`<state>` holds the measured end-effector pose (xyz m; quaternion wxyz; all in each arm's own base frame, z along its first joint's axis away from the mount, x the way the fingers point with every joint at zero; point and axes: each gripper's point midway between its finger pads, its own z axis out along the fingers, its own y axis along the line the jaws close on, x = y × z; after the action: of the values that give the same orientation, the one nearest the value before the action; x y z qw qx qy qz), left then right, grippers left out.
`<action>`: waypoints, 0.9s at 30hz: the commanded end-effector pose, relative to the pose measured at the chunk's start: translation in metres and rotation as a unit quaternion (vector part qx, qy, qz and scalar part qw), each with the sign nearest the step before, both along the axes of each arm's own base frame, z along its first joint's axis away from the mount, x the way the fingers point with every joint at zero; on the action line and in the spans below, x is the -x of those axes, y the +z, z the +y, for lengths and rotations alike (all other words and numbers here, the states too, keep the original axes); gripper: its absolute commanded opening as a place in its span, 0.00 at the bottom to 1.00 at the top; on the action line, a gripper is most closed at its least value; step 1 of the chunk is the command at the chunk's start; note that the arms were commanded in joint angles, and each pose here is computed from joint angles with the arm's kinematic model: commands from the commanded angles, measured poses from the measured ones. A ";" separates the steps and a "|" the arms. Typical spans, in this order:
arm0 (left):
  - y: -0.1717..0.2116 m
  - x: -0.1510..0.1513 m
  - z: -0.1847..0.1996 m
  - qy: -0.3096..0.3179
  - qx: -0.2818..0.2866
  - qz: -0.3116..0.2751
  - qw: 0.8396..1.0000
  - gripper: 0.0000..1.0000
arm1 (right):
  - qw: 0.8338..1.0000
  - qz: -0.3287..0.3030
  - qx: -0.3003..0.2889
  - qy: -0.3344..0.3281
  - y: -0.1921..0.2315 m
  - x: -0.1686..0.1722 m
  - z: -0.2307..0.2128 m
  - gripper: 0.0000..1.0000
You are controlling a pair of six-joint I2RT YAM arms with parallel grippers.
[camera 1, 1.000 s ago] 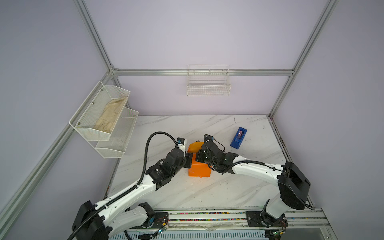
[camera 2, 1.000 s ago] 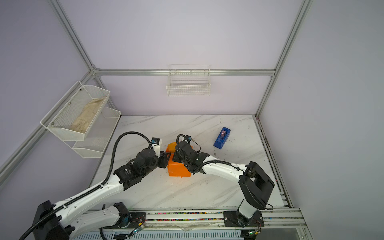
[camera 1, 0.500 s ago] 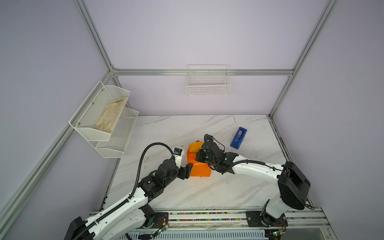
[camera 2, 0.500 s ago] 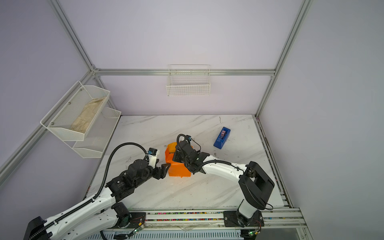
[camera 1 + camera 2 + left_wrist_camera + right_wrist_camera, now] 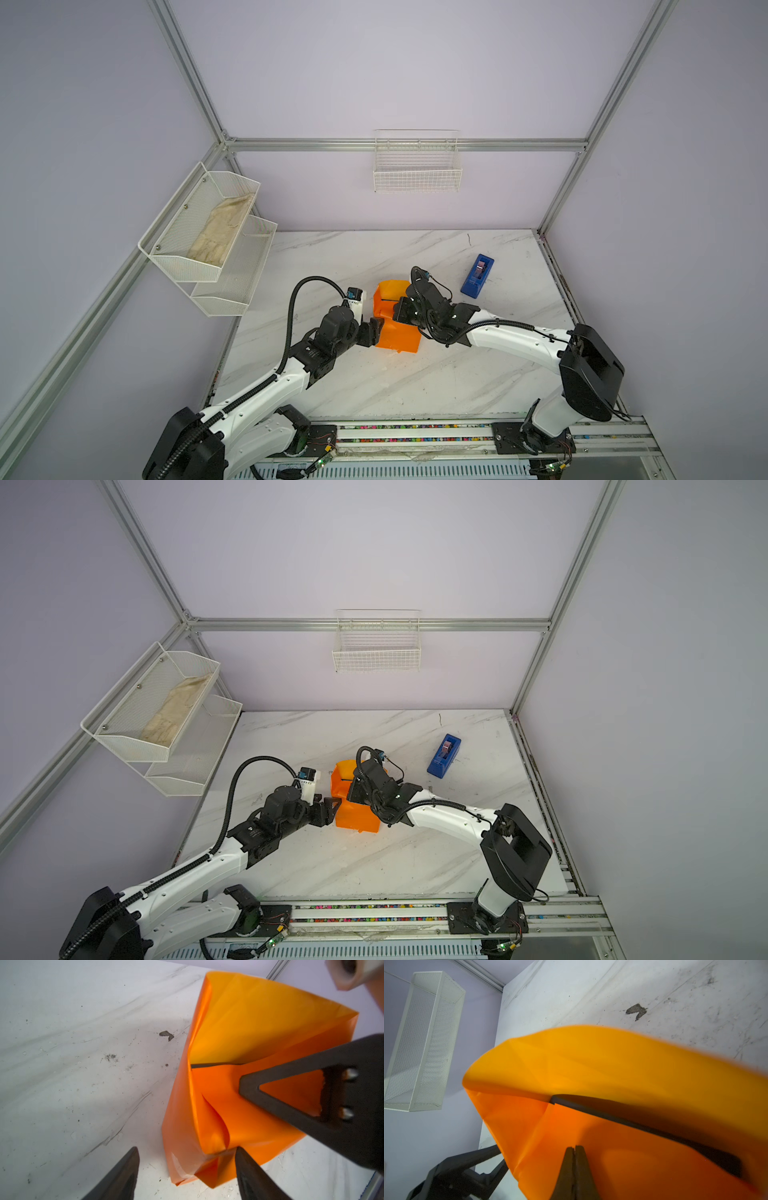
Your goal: Wrap the gift box in paper
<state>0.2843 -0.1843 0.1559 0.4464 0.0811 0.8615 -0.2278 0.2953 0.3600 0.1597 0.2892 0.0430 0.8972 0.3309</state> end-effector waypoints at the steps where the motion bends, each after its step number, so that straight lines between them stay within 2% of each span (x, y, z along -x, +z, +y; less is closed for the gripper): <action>1: 0.087 -0.017 -0.009 0.001 0.081 -0.095 0.992 0.73 | 1.000 0.020 0.017 0.005 -0.008 0.011 -0.008 0.00; 6: 0.095 -0.029 -0.001 0.014 0.080 -0.098 0.992 0.74 | 1.000 0.024 0.018 0.007 -0.010 0.012 -0.009 0.00; 8: 0.088 -0.036 -0.004 0.007 0.070 -0.081 0.994 0.68 | 1.000 0.020 0.015 0.007 -0.005 0.012 -0.009 0.00; 12: 0.078 -0.043 -0.014 -0.021 0.068 -0.058 0.996 0.49 | 1.000 0.009 0.006 0.009 0.011 0.011 -0.008 0.00; 20: 0.055 -0.040 -0.019 -0.039 0.063 -0.030 0.997 0.43 | 1.000 0.002 0.004 0.020 0.035 0.016 -0.010 0.00; 21: 0.053 -0.040 -0.019 -0.039 0.062 -0.028 0.997 0.39 | 1.000 -0.001 0.005 0.023 0.038 0.017 -0.011 0.00; 23: 0.051 -0.039 -0.020 -0.041 0.064 -0.025 0.997 0.25 | 0.999 -0.009 0.001 0.041 0.049 0.022 -0.012 0.00; 25: 0.051 -0.039 -0.022 -0.044 0.066 -0.026 0.997 0.17 | 0.996 -0.016 -0.028 0.078 0.061 0.034 -0.005 0.00; 27: 0.051 -0.040 -0.022 -0.043 0.067 -0.026 0.997 0.13 | 0.990 -0.005 -0.062 0.124 0.064 0.052 0.003 0.00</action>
<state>0.3131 -0.1982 0.1717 0.4262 0.0865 0.8559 -0.2798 0.2668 0.3545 0.2071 0.2715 -0.0062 0.8886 0.3696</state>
